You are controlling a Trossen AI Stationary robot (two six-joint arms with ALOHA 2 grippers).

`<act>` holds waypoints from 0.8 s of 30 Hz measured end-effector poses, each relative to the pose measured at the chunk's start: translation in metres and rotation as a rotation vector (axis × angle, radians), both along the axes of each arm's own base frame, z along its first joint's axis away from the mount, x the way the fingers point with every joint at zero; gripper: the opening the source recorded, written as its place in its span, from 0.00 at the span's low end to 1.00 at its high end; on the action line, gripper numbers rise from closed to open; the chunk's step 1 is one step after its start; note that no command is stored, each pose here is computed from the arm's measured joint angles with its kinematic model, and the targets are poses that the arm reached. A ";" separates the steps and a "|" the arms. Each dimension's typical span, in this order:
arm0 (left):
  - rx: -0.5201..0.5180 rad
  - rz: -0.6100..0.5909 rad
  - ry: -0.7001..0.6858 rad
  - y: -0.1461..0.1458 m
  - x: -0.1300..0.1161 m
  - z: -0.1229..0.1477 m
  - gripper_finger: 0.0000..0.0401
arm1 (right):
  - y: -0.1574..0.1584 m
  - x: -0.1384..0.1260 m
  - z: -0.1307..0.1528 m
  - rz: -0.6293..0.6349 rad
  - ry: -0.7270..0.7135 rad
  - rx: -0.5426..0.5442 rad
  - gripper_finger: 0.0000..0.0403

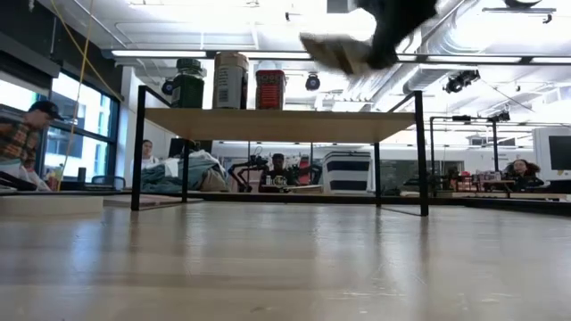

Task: Shelf spices
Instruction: Put the brown pack on the shelf

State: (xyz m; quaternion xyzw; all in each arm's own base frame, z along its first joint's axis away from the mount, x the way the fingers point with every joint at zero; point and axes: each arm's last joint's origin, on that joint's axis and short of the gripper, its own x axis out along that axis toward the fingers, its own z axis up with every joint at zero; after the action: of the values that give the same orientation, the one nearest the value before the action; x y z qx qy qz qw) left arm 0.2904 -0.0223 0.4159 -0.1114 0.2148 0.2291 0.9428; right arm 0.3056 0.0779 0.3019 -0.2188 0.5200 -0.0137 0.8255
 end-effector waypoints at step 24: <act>-0.483 -0.335 -0.092 0.026 0.046 -0.017 0.70 | -0.010 -0.008 0.095 0.124 -0.130 -0.191 0.00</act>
State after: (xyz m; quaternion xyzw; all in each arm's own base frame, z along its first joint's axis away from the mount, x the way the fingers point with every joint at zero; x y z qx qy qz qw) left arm 0.3360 0.0035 0.3988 -0.3058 0.2355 0.0072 0.9225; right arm 0.2977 0.0675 0.3973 -0.3268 0.4470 -0.0262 0.8323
